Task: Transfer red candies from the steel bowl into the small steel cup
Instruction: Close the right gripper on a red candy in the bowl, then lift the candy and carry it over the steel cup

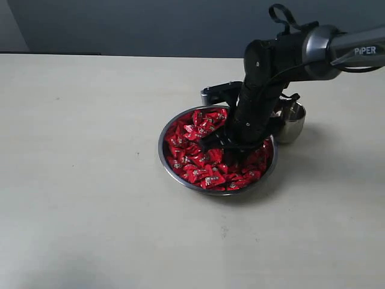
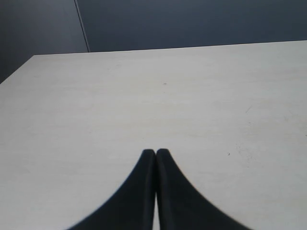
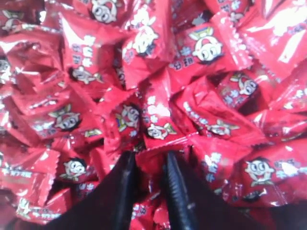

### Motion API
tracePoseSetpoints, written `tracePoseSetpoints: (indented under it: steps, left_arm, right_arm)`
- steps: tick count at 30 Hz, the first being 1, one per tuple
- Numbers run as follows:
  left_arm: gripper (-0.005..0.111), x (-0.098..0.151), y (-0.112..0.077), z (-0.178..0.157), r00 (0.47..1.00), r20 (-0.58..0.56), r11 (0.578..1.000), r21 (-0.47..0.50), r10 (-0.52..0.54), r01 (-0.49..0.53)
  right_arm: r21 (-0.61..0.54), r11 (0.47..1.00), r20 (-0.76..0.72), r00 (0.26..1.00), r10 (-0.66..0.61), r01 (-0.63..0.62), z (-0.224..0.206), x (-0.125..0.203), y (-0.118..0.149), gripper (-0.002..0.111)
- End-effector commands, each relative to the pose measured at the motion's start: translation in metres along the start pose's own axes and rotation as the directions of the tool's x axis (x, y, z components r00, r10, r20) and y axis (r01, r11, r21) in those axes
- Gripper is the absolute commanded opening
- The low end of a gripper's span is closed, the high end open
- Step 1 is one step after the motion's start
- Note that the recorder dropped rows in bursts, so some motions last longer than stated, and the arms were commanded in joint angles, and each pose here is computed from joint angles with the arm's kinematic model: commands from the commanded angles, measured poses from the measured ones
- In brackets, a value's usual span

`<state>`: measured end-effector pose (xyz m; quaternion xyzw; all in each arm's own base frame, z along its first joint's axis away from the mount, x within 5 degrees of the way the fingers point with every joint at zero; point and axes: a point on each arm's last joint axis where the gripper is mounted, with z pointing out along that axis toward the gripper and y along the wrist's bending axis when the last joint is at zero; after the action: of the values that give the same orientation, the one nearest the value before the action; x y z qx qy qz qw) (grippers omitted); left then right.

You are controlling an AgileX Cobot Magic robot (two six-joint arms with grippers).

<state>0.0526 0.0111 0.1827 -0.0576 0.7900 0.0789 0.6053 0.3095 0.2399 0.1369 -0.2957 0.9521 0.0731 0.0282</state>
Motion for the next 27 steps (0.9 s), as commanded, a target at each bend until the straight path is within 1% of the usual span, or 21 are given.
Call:
tracePoseSetpoints:
  steps: [1, 7, 13, 16, 21, 23, 27]
  left_arm:
    - [0.0, 0.0, 0.0, 0.0, 1.0, 0.011, 1.0, 0.005, 0.002, -0.002]
    - [0.0, 0.0, 0.0, 0.0, 1.0, 0.011, 1.0, 0.005, 0.002, -0.002]
    - [0.0, 0.0, 0.0, 0.0, 1.0, 0.011, 1.0, 0.005, 0.002, -0.002]
    - [0.0, 0.0, 0.0, 0.0, 1.0, 0.011, 1.0, 0.005, 0.002, -0.002]
    - [0.0, 0.0, 0.0, 0.0, 1.0, 0.011, 1.0, 0.005, 0.002, -0.002]
    - [0.0, 0.0, 0.0, 0.0, 1.0, 0.011, 1.0, 0.005, 0.002, -0.002]
    - [0.0, 0.0, 0.0, 0.0, 1.0, 0.011, 1.0, 0.005, 0.002, -0.002]
  right_arm:
    - [0.017, 1.0, 0.035, 0.999, -0.025, 0.025, -0.018, 0.001, 0.0, -0.001]
    - [0.017, 0.999, 0.087, 0.996, -0.032, 0.03, -0.038, 0.001, 0.002, -0.001]
    - [0.034, 0.998, 0.176, 0.983, -0.053, 0.048, -0.07, 0.003, 0.005, -0.001]
    - [0.1, 0.992, 0.22, 0.971, -0.092, 0.071, -0.087, 0.002, 0.001, -0.001]
    - [0.263, 0.965, 0.288, 0.953, -0.089, 0.011, -0.122, -0.006, -0.011, -0.001]
    - [0.309, 0.951, 0.313, 0.945, -0.092, -0.01, -0.132, -0.01, -0.015, -0.001]
    - [0.308, 0.947, 0.347, 0.937, -0.022, -0.091, -0.148, -0.02, -0.034, -0.001]
